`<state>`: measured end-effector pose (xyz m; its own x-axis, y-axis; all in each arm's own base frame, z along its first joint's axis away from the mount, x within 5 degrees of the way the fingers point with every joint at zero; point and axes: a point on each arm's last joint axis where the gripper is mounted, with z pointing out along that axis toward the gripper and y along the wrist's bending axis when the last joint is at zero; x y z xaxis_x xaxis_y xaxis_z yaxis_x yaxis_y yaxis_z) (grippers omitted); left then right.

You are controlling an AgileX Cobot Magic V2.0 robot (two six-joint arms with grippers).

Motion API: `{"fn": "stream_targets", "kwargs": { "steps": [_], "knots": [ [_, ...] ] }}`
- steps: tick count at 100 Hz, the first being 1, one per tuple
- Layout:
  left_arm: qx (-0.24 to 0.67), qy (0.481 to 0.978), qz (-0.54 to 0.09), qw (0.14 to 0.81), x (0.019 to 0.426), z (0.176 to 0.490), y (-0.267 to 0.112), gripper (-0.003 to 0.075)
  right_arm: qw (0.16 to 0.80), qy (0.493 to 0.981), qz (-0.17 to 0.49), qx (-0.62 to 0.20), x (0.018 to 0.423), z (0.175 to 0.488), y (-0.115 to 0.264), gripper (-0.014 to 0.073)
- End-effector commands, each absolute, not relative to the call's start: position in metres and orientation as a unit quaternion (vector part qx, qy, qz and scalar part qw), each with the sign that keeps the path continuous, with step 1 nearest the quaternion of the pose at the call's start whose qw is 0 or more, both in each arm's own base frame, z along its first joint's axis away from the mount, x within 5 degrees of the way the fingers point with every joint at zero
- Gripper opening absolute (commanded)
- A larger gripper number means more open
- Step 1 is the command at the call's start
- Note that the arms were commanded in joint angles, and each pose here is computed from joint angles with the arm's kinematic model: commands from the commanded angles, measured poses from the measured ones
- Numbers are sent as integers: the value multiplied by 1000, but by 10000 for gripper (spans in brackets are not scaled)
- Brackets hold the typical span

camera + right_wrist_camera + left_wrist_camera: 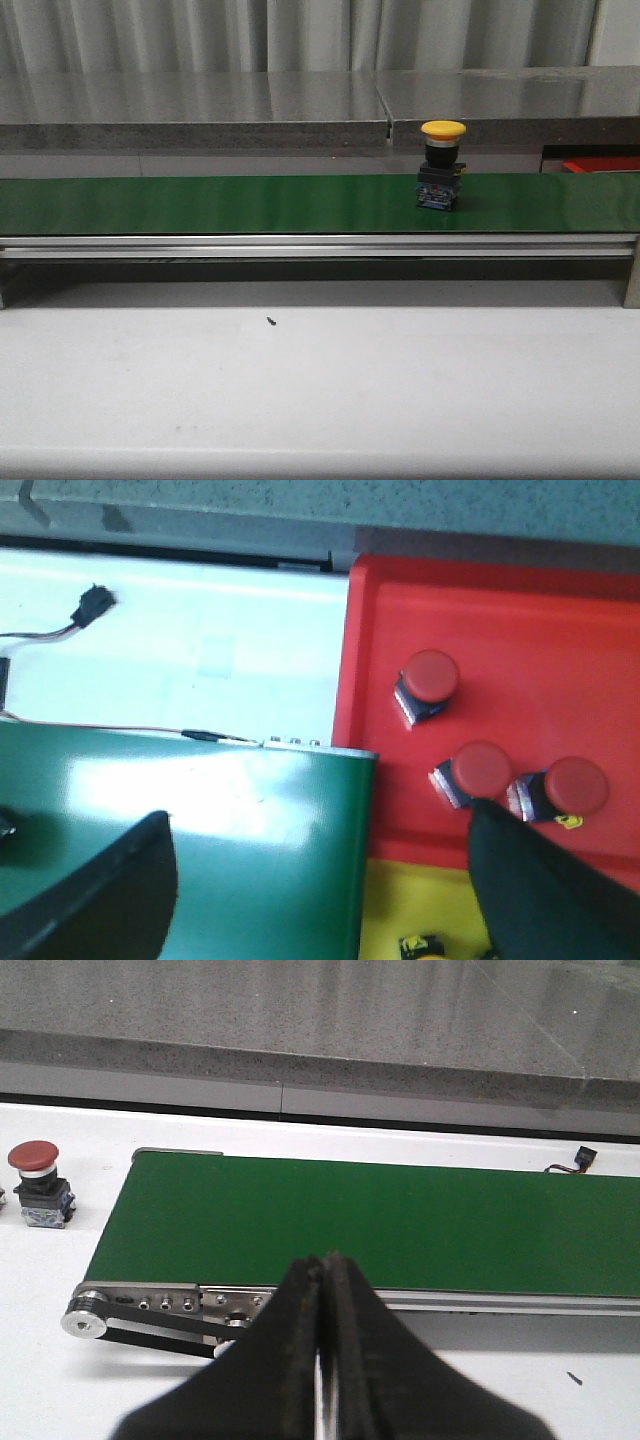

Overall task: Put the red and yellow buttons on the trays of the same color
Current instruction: 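Grasp the yellow button arriving at the belt's end with the right gripper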

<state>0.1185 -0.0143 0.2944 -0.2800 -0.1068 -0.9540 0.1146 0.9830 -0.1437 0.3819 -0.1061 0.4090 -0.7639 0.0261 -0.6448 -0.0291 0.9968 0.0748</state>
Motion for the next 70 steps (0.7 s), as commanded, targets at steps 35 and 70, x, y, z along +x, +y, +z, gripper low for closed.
{"fn": "stream_targets", "kwargs": {
  "steps": [35, 70],
  "knots": [
    [-11, 768, -93, 634, 120, 309, -13, -19, 385, 922, 17, -17, 295, 380, -68, 594],
    [-11, 768, -93, 634, 120, 309, -13, -19, 333, 937, 52, -90, 308, 334, -22, 594]
  ]
}}
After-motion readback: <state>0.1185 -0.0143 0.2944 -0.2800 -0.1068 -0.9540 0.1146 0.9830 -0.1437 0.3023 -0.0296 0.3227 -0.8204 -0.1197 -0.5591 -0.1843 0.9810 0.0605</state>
